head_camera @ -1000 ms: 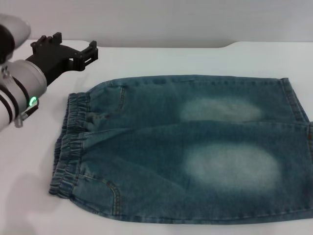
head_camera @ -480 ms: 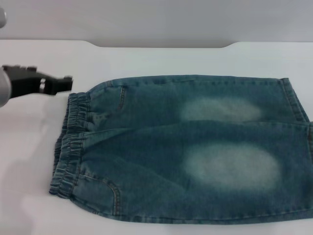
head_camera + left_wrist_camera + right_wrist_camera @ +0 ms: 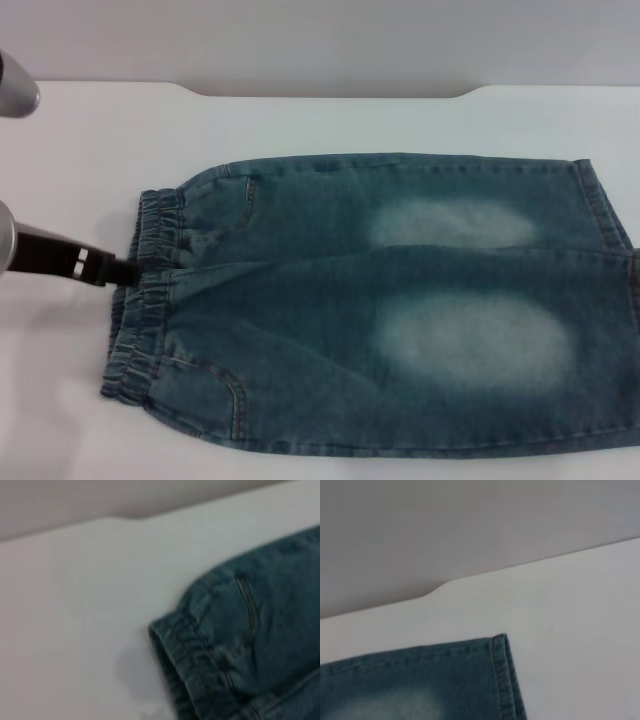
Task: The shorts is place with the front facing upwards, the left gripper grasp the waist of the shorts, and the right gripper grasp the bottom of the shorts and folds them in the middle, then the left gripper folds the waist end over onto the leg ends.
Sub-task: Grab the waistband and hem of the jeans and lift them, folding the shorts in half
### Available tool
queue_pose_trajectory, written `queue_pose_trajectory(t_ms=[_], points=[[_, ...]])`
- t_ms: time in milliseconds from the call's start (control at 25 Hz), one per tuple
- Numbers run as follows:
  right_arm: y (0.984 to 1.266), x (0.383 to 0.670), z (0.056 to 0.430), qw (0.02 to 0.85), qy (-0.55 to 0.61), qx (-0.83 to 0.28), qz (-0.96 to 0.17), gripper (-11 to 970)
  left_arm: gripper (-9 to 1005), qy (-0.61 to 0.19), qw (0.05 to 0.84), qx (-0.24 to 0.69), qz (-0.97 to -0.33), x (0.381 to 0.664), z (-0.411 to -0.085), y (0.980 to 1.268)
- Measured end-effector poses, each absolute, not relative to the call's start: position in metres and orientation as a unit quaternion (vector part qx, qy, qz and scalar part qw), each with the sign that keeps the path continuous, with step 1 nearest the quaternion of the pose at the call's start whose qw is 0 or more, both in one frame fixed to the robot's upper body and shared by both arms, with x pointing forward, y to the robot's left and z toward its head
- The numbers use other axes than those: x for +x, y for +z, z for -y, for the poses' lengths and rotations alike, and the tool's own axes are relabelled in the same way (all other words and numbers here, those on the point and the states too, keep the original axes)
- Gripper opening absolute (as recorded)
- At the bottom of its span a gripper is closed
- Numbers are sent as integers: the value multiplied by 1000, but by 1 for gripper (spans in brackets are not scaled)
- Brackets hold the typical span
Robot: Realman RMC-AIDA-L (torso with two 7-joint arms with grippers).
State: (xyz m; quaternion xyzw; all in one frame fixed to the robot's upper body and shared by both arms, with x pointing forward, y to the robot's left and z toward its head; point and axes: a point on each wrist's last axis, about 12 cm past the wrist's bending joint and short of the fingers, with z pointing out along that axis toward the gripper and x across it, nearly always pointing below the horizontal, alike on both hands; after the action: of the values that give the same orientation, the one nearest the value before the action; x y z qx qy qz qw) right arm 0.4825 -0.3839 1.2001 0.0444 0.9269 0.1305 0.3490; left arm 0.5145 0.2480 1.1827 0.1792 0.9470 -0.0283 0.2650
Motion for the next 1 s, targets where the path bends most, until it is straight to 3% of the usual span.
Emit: queue_pose_trajectory(t_ms=[360, 600, 1000], points=[[1200, 479, 388, 356, 124, 52, -925, 770, 837, -32, 201, 163, -965, 508, -249, 1172], [1204, 482, 389, 370, 101, 42, -923, 769, 837, -36, 141, 152, -978, 503, -247, 1149], [1203, 490, 385, 374, 81, 21, -923, 769, 835, -39, 120, 156, -980, 506, -237, 1138]])
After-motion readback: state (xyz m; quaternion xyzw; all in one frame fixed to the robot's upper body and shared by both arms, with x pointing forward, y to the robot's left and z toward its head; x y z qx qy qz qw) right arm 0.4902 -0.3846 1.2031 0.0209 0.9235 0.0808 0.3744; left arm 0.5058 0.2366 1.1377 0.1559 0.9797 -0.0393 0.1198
